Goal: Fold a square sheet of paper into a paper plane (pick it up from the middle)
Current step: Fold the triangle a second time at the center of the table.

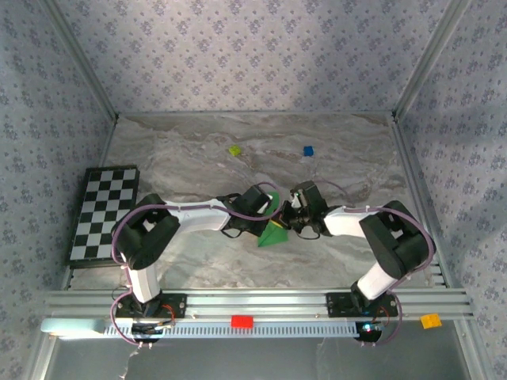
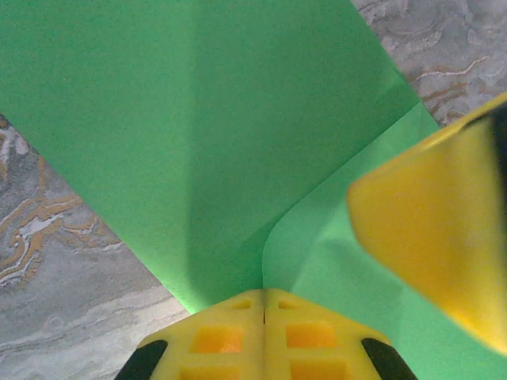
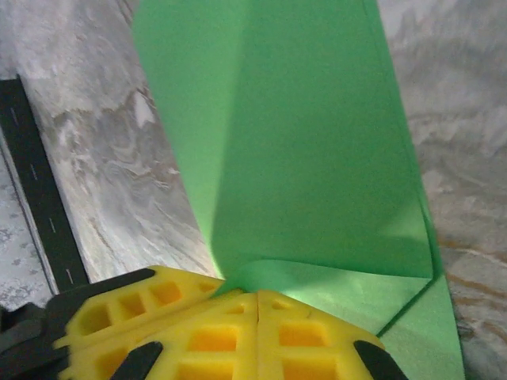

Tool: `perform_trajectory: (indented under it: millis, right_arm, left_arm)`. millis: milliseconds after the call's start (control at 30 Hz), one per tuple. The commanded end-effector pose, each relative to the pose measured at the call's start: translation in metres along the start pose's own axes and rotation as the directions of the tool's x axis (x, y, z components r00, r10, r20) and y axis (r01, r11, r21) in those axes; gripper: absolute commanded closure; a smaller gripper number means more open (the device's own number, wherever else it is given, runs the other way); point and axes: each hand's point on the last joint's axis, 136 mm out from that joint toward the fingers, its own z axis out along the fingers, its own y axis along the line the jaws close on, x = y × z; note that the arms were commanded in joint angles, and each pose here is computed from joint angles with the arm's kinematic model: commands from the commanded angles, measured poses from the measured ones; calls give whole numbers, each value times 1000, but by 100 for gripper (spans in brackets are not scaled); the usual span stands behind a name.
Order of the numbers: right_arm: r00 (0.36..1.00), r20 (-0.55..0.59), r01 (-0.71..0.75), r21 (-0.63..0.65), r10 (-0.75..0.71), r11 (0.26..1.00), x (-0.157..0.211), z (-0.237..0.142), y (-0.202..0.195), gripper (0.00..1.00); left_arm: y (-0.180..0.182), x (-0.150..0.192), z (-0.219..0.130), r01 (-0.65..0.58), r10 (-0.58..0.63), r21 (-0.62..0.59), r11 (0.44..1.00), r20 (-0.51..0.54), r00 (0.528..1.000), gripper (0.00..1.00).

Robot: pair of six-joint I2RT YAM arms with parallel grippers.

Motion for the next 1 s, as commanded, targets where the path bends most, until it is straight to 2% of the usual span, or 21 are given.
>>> perform_trajectory:
  millis: [0,167,333,600,667,767,900,967]
  right_arm:
    - [999,-5,-40,44,40,998,5,7,-17,100]
    - [997,4,-79,151,79,985,10,8,-53,100]
    - [998,-6,-67,161,68,985,11,10,-56,100]
    - [998,1,-67,168,68,983,10,9,-57,100]
    - [998,4,-65,167,65,984,10,9,-56,100]
    - [998,9,-70,169,69,983,10,8,-57,100]
    - [997,14,-75,171,73,982,9,6,-57,100]
    - [997,12,-77,174,76,982,10,6,-58,100]
  left_arm:
    - [17,25,9,-11,5,-61,998,-96,995,100]
    - [15,21,7,-10,5,-56,998,-88,996,99]
    - [15,5,-9,14,-18,-84,996,-49,999,92]
    - [14,-20,-52,97,-93,-87,991,40,995,66]
    - [13,-23,-62,132,-129,-65,989,59,990,64]
    - [1,-24,-77,176,-177,15,984,79,981,66]
    - [-24,-24,-86,226,-243,187,956,74,967,85]
    - [-39,-23,-87,228,-248,273,935,42,968,91]
